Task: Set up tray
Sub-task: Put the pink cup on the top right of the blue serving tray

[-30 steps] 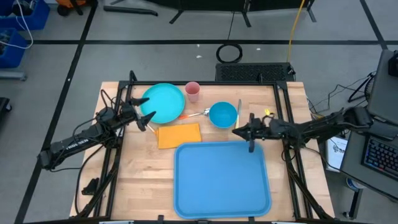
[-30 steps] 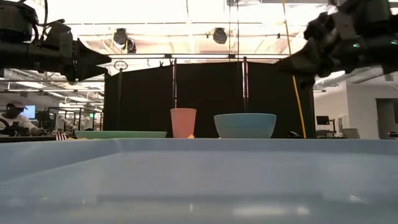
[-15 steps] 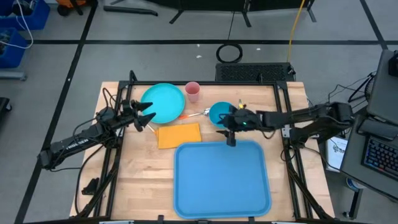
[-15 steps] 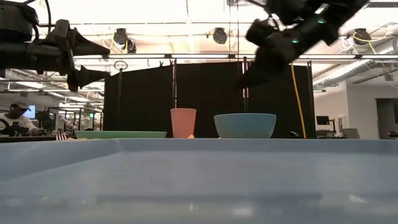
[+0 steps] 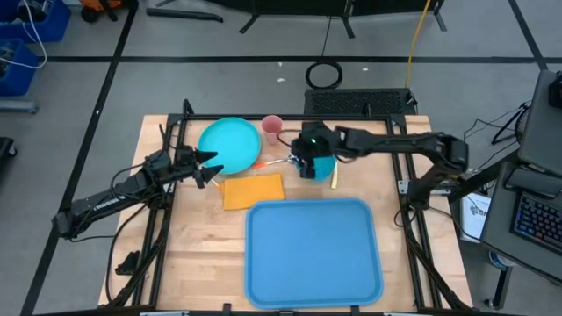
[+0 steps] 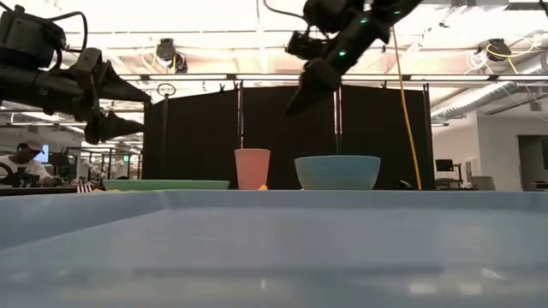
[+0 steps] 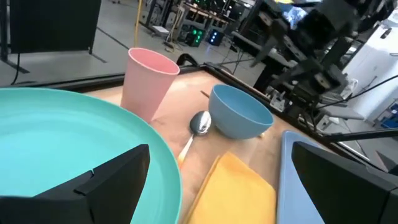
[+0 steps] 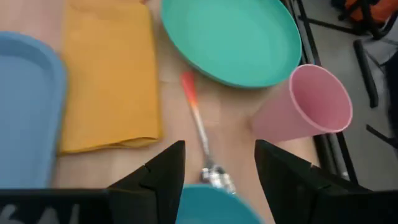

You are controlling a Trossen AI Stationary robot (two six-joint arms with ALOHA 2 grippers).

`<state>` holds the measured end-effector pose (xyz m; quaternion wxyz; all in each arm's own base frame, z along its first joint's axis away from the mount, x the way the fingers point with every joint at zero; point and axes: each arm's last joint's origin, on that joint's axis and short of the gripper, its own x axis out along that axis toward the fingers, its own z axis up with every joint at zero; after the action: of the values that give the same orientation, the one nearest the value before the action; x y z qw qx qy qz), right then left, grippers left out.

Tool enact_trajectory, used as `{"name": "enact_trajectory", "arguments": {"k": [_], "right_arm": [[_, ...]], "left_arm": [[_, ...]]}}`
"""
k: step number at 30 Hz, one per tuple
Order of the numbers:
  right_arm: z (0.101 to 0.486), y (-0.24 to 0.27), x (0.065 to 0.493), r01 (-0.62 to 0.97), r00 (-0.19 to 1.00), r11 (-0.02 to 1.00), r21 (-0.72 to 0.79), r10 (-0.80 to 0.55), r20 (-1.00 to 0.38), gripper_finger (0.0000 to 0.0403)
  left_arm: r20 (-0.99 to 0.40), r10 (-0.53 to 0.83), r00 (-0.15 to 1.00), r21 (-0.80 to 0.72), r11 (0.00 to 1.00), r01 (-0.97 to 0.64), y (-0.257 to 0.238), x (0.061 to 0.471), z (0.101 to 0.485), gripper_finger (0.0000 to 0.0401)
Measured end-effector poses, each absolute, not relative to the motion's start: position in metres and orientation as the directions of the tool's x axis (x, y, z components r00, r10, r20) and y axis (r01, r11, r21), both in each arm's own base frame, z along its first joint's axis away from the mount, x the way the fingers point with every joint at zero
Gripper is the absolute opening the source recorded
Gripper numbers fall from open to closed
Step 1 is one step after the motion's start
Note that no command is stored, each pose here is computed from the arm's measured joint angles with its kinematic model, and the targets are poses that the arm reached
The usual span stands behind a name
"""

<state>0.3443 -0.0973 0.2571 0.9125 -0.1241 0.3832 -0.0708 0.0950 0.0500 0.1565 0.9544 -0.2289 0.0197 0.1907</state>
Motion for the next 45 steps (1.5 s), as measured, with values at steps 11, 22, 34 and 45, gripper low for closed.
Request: {"name": "enact_trajectory", "arguments": {"k": [11,22,34,45], "right_arm": [[0.253,-0.149,0.395,0.012,0.664,0.959,-0.283,-0.219,-0.715,0.0180],[0.248,-0.175,0.424,-0.021,0.573,0.960,-0.281,-0.219,-0.790,0.0180],[0.236,-0.204,0.421,0.024,0.509,0.971,-0.238,-0.217,-0.833,0.0180],[0.236,-0.207,0.422,0.019,0.522,0.968,-0.250,-0.223,-0.823,0.0180]], "left_arm": [[-0.130,0.366,0.921,-0.412,0.825,-0.386,0.050,0.095,0.156,0.0397],[-0.143,0.366,0.919,-0.403,0.827,-0.392,0.051,0.095,0.155,0.0397],[-0.169,0.371,0.913,-0.401,0.820,-0.408,0.051,0.096,0.152,0.0397],[-0.179,0.379,0.908,-0.399,0.816,-0.419,0.052,0.097,0.152,0.0397]]}}
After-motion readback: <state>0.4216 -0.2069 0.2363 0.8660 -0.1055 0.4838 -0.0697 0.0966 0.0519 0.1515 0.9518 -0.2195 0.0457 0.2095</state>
